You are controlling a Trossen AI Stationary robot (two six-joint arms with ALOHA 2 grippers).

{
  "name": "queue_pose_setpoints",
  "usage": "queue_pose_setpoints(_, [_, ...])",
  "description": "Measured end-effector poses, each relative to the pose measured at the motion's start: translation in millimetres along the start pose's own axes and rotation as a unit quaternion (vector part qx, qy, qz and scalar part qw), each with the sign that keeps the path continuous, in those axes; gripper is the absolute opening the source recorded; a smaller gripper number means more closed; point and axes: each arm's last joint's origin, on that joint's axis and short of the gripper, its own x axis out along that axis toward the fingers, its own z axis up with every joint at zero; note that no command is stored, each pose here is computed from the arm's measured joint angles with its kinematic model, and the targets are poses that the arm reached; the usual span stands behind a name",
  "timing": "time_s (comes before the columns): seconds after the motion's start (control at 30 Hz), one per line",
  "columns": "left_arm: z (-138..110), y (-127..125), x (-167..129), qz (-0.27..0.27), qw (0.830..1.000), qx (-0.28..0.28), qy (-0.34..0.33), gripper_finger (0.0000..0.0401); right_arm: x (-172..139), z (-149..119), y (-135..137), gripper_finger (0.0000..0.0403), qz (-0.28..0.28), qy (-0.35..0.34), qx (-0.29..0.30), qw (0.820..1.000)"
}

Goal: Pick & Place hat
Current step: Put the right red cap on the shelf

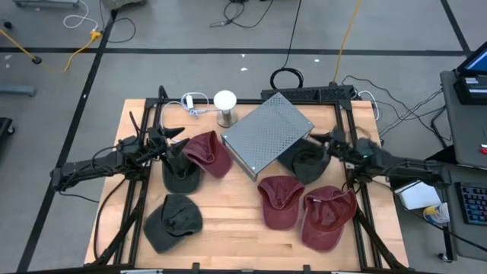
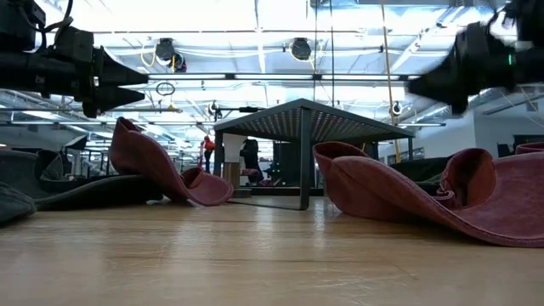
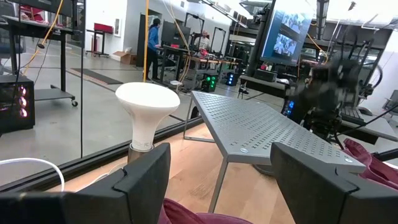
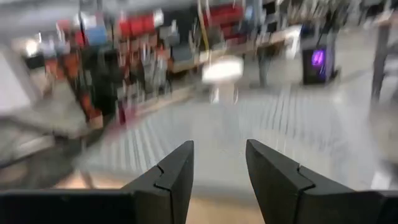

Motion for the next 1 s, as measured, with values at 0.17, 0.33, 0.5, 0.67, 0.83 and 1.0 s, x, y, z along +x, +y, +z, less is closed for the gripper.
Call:
queue_pose_setpoints(0.17, [0.0, 0.0, 0.0, 0.000, 1.000, 0.000, 0.000, 0.0280, 3.3, 34.1, 7.3, 0.0139, -0.041, 0.027, -0.020, 0.999])
queue_pose_setpoints(0.33, [0.0, 0.0, 0.0, 0.000, 1.000, 0.000, 0.000, 0.0280, 12.9, 69.0, 18.2, 0.0139, -0.059, 0.071, -0.015, 0.996])
queue_pose_setpoints(0.5, [0.0, 0.0, 0.0, 0.000, 1.000, 0.000, 0.000, 0.0280, 28.7, 95.7, 29.5, 0.0141, -0.076, 0.142, -0.014, 0.987])
queue_pose_setpoints(0.67, [0.0, 0.0, 0.0, 0.000, 1.000, 0.000, 0.000, 0.0280, 44.6, 122.9, 41.8, 0.0166, -0.080, 0.197, 0.009, 0.977])
queue_pose_setpoints(0.83, [0.0, 0.0, 0.0, 0.000, 1.000, 0.000, 0.000, 0.0280, 58.4, 145.4, 52.5, 0.0212, -0.102, 0.280, 0.045, 0.954])
queue_pose_setpoints(1.0, [0.0, 0.0, 0.0, 0.000, 1.000, 0.000, 0.000, 0.0280, 72.4, 160.4, 62.1, 0.0240, -0.127, 0.357, 0.101, 0.920])
